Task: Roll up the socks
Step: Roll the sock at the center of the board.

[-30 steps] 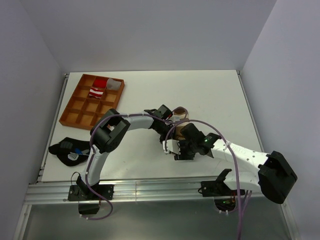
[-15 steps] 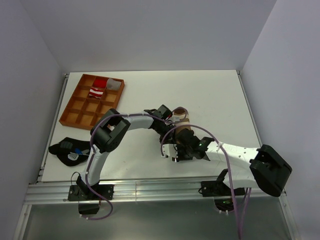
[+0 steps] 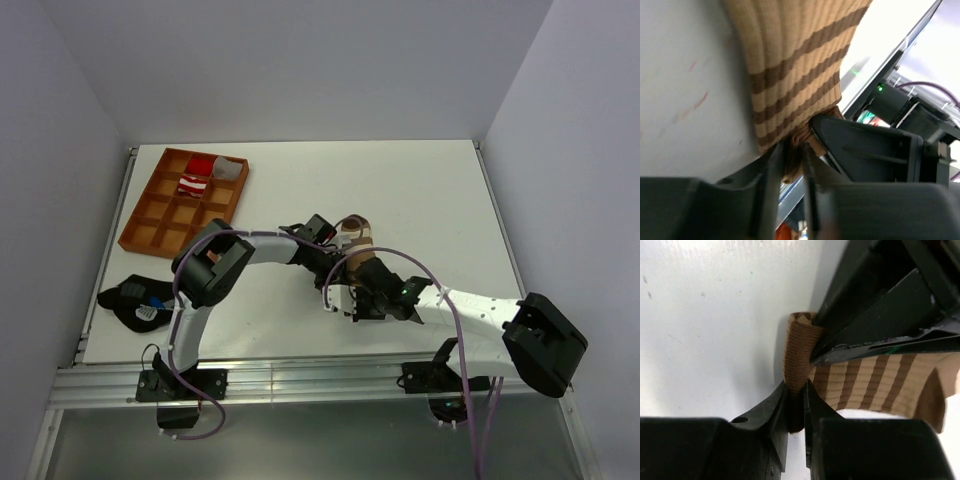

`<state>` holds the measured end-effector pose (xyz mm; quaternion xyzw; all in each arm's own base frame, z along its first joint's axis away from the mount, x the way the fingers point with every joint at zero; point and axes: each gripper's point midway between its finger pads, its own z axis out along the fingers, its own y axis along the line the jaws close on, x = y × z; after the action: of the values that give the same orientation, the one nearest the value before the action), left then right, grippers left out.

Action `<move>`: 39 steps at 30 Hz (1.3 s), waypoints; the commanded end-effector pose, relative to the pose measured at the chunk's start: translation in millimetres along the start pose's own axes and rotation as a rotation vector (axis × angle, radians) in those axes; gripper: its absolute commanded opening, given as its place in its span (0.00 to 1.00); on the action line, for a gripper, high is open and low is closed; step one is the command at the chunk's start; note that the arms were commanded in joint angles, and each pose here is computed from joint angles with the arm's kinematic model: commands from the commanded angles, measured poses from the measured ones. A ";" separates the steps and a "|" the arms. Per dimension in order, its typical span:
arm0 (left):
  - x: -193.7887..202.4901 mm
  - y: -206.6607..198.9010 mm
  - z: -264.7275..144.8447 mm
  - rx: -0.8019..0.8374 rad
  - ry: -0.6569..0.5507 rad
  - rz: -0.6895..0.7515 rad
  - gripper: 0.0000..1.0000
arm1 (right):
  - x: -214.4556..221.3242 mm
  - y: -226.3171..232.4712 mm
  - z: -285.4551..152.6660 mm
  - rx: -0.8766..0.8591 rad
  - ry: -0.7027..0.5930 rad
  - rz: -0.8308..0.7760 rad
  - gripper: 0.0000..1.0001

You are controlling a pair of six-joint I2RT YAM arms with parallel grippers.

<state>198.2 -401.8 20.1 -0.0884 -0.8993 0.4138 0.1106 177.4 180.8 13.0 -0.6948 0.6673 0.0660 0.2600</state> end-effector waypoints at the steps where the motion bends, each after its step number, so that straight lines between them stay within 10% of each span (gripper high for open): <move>1: -13.2 28.8 -7.5 -0.094 -0.133 -0.078 0.31 | -2.6 5.6 -5.0 -0.047 -0.042 0.050 0.13; 18: -56.1 15.7 -67.8 -0.064 -0.597 -0.099 0.34 | -4.7 1.2 -31.2 -0.566 -0.120 0.388 0.12; 39: -45.7 -51.8 -61.3 0.083 -0.865 0.535 0.40 | 17.7 -38.1 6.4 -0.726 0.059 0.787 0.13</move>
<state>250.3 -384.2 47.0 -0.0825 -0.8561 0.4075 -0.3071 210.2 167.7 16.1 -0.4517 0.8104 0.3692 -0.0537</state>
